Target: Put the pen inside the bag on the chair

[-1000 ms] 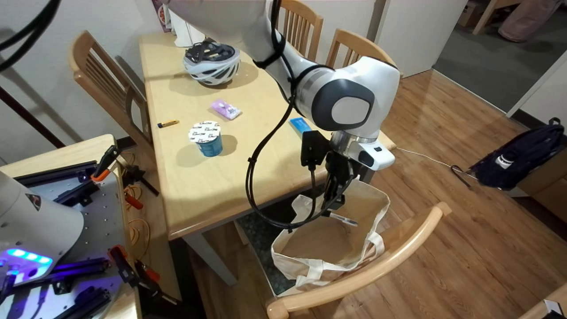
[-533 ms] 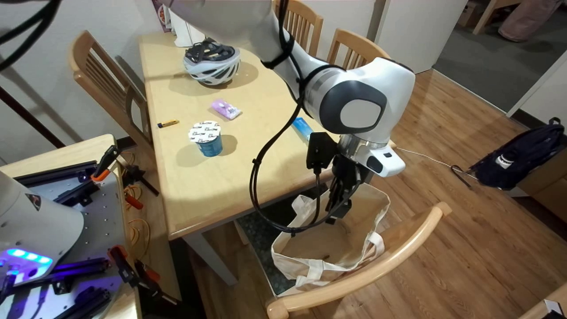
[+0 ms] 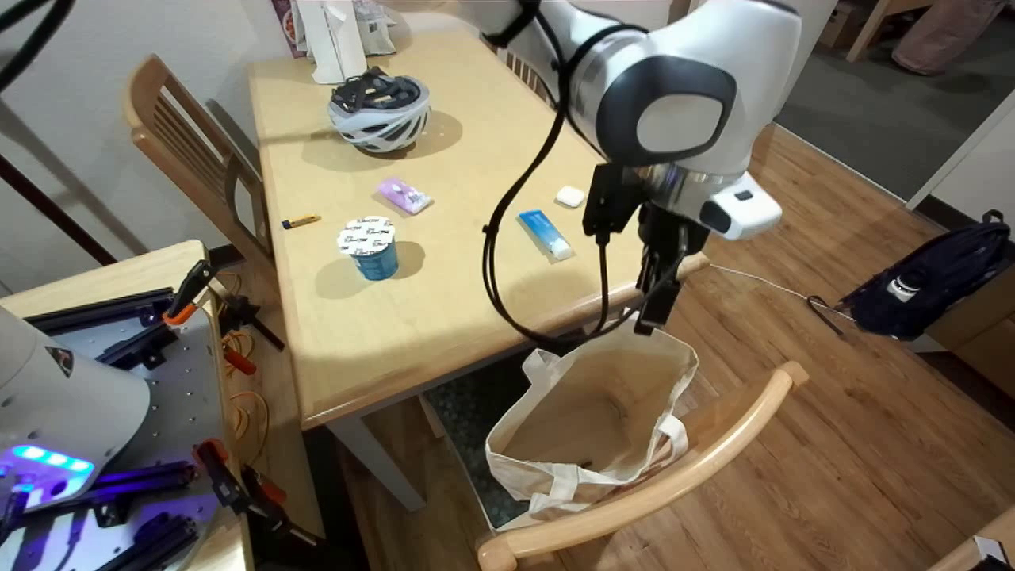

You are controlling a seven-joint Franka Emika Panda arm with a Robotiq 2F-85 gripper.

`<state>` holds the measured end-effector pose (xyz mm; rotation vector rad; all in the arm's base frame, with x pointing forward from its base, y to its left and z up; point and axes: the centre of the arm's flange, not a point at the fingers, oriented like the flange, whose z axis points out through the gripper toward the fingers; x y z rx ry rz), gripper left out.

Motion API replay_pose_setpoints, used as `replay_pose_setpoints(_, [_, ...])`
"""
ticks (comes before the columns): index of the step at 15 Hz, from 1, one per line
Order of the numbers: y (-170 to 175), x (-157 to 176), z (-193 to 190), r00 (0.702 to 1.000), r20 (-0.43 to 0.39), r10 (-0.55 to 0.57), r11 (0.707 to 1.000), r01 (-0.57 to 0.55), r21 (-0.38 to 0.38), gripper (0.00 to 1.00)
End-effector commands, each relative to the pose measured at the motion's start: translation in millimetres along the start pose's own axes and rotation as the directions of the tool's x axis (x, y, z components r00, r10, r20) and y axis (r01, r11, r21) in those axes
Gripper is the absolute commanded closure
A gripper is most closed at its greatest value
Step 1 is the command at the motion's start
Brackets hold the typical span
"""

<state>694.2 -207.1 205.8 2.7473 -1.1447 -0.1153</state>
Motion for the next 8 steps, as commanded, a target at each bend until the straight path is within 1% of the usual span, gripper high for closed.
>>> replay_pose_setpoints(1, [-33.8, -8.8, -53.3, 0.999, -0.03, 0.025, 0.98, -0.018, 0.199, 0.0])
replay_pose_setpoints(2, [-41.4, -15.8, -65.9, 0.998, -0.055, 0.018, 0.968, -0.004, 0.252, 0.0])
replay_pose_setpoints(4, [-55.3, -29.9, -85.1, 0.995, -0.102, 0.002, 0.945, 0.032, 0.326, 0.0])
replay_pose_setpoints(5, [-64.4, -39.4, -92.0, 0.995, -0.098, -0.031, 0.921, 0.066, 0.385, 0.0])
replay_pose_setpoints(6, [-76.5, -48.9, -93.7, 0.994, -0.092, -0.066, 0.904, 0.099, 0.416, 0.0])
replay_pose_setpoints(7, [-75.4, -24.8, -90.1, 0.995, -0.101, -0.009, 0.938, 0.044, 0.344, 0.0])
replay_pose_setpoints(8, [-84.8, -32.9, -94.0, 0.995, -0.099, -0.028, 0.927, 0.063, 0.369, 0.0])
